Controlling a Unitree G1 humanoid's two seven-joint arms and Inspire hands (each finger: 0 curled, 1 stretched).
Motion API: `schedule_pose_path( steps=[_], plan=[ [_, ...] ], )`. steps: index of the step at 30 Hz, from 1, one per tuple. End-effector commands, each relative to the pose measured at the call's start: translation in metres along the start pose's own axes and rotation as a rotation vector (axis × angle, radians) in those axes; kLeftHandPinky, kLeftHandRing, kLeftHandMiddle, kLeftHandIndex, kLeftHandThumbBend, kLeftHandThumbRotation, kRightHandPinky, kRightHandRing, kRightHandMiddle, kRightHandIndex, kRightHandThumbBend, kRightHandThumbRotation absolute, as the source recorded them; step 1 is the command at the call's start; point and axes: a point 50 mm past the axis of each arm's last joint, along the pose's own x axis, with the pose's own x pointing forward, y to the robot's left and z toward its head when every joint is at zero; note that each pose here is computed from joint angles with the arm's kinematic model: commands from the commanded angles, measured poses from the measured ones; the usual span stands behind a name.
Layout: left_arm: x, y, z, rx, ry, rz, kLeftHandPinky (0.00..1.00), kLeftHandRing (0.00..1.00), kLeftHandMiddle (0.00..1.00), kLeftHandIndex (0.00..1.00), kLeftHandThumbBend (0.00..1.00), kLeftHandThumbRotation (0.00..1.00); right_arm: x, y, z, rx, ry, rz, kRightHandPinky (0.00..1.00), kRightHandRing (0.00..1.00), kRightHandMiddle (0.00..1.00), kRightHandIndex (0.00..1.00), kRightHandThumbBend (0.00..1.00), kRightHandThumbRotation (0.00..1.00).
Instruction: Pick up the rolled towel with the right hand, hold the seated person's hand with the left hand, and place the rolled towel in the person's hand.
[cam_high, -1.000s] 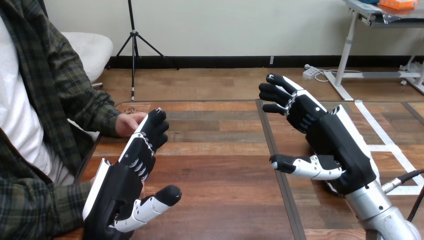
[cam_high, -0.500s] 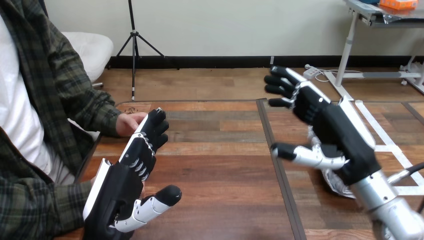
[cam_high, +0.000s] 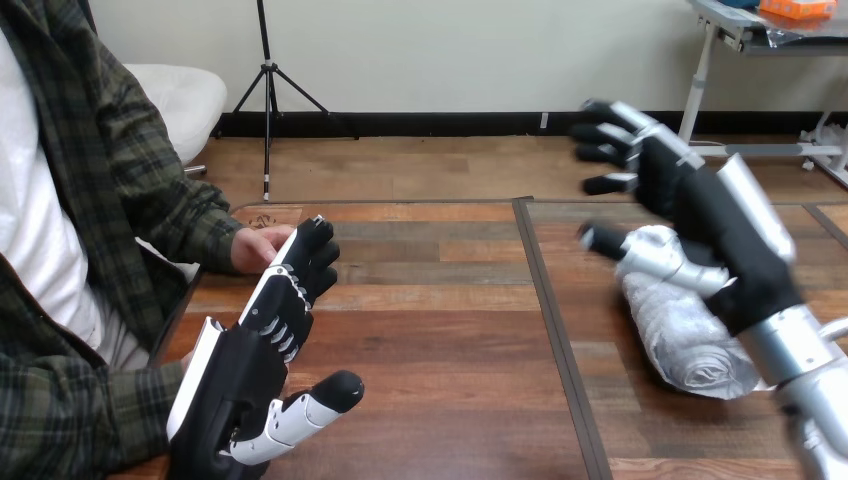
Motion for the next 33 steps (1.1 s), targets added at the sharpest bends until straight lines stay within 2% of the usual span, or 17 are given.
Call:
schedule_pose_path(
  steps=[1, 16, 21, 27, 30, 33],
  plan=[
    [0.015, -0.002, 0.007, 0.002, -0.072, -0.02, 0.94, 0.95, 0.97, 0.95, 1.0, 0.6, 0.011, -0.025, 0.031, -0.132, -0.022, -0.023, 0.72, 0.85, 0.86, 0.89, 1.0, 0.59],
    [0.015, -0.004, 0.007, -0.019, -0.078, -0.024, 0.94, 0.95, 0.96, 0.95, 1.0, 0.59, 0.027, -0.057, 0.057, -0.25, 0.161, 0.019, 0.66, 0.88, 0.87, 0.9, 1.0, 0.59],
    [0.015, -0.005, 0.007, -0.021, -0.082, -0.027, 0.94, 0.95, 0.97, 0.95, 1.0, 0.59, 0.032, -0.065, 0.062, -0.266, 0.212, 0.032, 0.65, 0.88, 0.87, 0.9, 1.0, 0.57],
    [0.015, -0.005, 0.008, -0.029, -0.082, -0.029, 0.95, 0.95, 0.97, 0.95, 1.0, 0.58, 0.039, -0.074, 0.067, -0.349, 0.284, 0.067, 0.65, 0.87, 0.88, 0.9, 1.0, 0.58],
    [0.015, -0.005, 0.009, -0.022, -0.083, -0.031, 0.95, 0.95, 0.97, 0.95, 1.0, 0.58, 0.044, -0.078, 0.067, -0.344, 0.329, 0.077, 0.65, 0.87, 0.88, 0.9, 1.0, 0.58],
    [0.015, -0.006, 0.01, -0.02, -0.085, -0.033, 0.95, 0.95, 0.97, 0.95, 1.0, 0.59, 0.048, -0.081, 0.067, -0.381, 0.379, 0.097, 0.65, 0.87, 0.88, 0.91, 1.0, 0.59]
  ],
)
